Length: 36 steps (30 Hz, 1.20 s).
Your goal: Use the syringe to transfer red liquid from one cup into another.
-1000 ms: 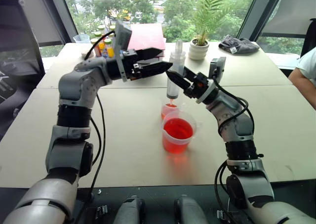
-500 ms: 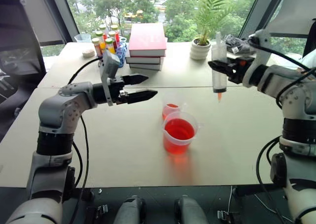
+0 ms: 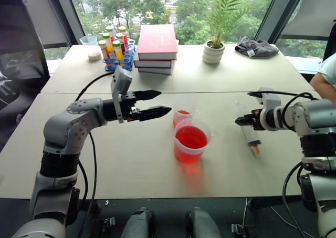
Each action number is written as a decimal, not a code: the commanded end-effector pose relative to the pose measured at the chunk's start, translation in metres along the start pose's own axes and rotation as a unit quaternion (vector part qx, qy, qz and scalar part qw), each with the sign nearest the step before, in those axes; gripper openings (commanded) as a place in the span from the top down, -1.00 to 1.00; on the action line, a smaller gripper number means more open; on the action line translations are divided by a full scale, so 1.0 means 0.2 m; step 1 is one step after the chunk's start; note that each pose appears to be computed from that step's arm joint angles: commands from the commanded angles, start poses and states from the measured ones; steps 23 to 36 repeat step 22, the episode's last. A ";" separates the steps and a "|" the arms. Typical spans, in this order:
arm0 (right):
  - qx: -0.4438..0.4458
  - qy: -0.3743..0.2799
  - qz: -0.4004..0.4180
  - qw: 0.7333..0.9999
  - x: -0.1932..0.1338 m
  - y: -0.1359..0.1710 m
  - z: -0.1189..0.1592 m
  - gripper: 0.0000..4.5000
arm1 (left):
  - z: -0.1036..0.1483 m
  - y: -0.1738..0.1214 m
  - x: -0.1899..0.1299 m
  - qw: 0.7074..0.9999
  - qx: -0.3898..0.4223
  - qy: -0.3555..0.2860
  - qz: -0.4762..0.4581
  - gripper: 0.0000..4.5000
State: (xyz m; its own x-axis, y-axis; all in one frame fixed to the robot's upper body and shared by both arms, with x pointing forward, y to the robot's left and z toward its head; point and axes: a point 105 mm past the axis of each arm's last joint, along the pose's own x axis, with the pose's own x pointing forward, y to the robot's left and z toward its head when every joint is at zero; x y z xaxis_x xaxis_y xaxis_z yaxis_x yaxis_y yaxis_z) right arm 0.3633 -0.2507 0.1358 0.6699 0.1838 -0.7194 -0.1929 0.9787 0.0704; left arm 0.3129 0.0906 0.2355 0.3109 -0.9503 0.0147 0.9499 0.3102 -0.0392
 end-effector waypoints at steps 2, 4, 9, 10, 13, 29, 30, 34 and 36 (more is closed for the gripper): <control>0.011 -0.019 0.011 1.000 -0.04 0.00 0.04 -0.46 | 0.07 -0.03 -0.03 1.000 0.014 -0.011 -0.002 -1.00; 0.010 -0.025 0.017 0.999 -0.07 0.00 0.05 -0.92 | 0.06 -0.03 -0.03 1.000 0.011 -0.008 -0.001 -1.00; -0.020 -0.064 0.037 0.997 -0.21 0.03 0.13 -0.98 | 0.05 -0.02 -0.04 1.000 0.011 0.000 0.001 -1.00; -0.038 -0.089 0.055 0.994 -0.27 0.05 0.17 -0.98 | 0.05 -0.02 -0.05 1.000 0.012 0.003 0.002 -1.00; -0.132 -0.184 0.126 0.966 -0.49 0.16 0.29 -0.98 | 0.03 -0.01 -0.07 1.000 0.018 0.014 0.005 -1.00; -0.301 -0.235 0.260 0.887 -0.81 0.34 0.15 -0.98 | -0.02 -0.02 -0.15 0.998 0.022 0.061 0.006 -1.00; -0.301 -0.235 0.260 0.887 -0.81 0.34 0.15 -0.98 | -0.02 -0.02 -0.15 0.998 0.022 0.061 0.006 -1.00; -0.301 -0.235 0.260 0.887 -0.81 0.34 0.15 -0.98 | -0.02 -0.02 -0.15 0.998 0.022 0.061 0.006 -1.00; -0.301 -0.235 0.260 0.887 -0.81 0.34 0.15 -0.98 | -0.02 -0.02 -0.15 0.998 0.022 0.061 0.006 -1.00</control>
